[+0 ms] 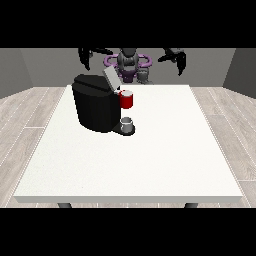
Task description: Insert the coffee pod into the coffee machine and close the lid
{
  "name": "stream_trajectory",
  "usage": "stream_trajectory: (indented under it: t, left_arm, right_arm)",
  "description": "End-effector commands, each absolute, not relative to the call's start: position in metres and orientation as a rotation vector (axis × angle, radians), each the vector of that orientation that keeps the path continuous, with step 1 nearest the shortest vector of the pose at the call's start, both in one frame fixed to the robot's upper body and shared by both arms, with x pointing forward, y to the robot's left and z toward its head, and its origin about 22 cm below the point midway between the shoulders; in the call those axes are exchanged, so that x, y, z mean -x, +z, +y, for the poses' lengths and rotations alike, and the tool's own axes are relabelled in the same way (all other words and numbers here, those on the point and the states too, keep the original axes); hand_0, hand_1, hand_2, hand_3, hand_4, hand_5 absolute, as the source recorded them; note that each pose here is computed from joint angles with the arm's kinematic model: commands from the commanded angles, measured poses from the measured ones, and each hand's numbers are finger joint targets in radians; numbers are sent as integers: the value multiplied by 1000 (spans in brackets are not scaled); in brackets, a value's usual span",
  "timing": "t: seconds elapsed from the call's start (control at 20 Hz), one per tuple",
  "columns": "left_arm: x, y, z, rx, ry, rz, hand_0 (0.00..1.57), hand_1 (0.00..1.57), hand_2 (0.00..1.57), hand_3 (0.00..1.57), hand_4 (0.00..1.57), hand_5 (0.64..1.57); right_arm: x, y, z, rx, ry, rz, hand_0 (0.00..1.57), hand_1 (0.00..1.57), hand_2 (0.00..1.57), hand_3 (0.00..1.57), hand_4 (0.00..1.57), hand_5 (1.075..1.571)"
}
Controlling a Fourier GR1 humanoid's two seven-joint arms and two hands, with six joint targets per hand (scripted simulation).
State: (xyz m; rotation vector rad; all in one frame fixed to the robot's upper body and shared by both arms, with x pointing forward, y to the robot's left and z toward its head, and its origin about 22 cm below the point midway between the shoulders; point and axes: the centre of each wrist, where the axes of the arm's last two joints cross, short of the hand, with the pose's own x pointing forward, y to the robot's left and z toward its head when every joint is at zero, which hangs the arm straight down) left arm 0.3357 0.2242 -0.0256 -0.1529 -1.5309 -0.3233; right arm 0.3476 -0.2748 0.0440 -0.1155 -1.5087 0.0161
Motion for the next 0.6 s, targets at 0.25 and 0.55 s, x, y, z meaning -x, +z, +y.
stream_trajectory:
  t: [0.25, 0.55]
  left_arm:
    - [-314, 2, 225, 140, -331, -1602, 0, 0, 0, 0, 301, 1571]
    - [-306, 15, 237, 126, -314, -1680, 0, 0, 0, 0, 356, 1571]
  right_arm:
    - [-370, 55, -275, 89, 15, -1474, 0, 0, 0, 0, 0, 1571]
    - [-384, 62, -252, 73, 62, -1558, 0, 0, 0, 0, 0, 1571]
